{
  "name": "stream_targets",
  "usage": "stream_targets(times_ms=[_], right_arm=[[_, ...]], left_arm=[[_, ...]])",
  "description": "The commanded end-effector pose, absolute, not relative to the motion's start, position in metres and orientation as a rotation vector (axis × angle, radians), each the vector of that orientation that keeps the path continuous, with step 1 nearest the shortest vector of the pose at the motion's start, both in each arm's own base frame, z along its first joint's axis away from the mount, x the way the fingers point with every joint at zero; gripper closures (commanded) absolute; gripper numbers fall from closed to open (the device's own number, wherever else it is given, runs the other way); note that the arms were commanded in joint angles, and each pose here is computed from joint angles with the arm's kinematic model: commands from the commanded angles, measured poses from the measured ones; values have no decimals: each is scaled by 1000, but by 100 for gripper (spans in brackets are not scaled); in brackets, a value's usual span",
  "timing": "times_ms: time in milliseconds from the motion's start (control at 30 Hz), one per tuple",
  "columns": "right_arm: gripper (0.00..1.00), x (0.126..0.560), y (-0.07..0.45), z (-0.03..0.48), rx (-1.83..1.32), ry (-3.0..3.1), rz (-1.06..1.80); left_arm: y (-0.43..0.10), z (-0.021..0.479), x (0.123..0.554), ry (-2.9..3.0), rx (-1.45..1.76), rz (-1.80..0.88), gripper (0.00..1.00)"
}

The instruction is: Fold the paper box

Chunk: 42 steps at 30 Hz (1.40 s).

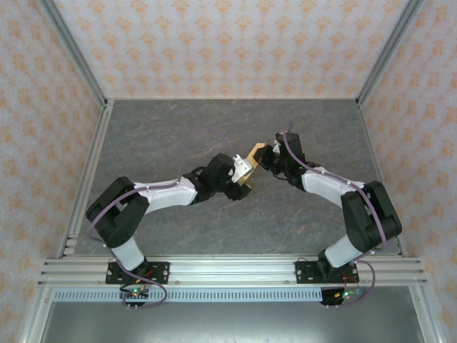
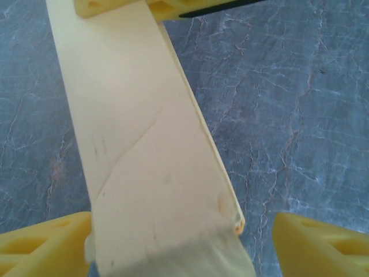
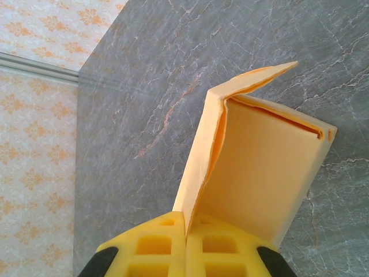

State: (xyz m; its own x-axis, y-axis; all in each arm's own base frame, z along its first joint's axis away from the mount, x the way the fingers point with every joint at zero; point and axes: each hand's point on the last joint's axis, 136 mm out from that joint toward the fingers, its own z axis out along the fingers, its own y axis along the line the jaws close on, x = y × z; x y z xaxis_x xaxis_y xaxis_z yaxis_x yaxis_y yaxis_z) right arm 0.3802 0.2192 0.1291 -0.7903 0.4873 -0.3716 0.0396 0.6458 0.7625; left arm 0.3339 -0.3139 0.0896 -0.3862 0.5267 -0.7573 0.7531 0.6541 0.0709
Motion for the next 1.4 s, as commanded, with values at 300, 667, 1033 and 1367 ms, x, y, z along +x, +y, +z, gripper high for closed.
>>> stream_targets(times_ms=[300,667,1033,1367], right_arm=[[100,375,206,99,416,2391,898],[76,373,198,126,392,2347,890],[55,345,160,188,31,2246,710],[55,347,181,178,-448,2125,684]], left_arm=[[-330,102,356,2004,959,-341,48],[-317,104,353,2020,961,-369,65],[-285,113,339,2019,1195,-525,68],[-256,123,313,1958,1503,-673,73]])
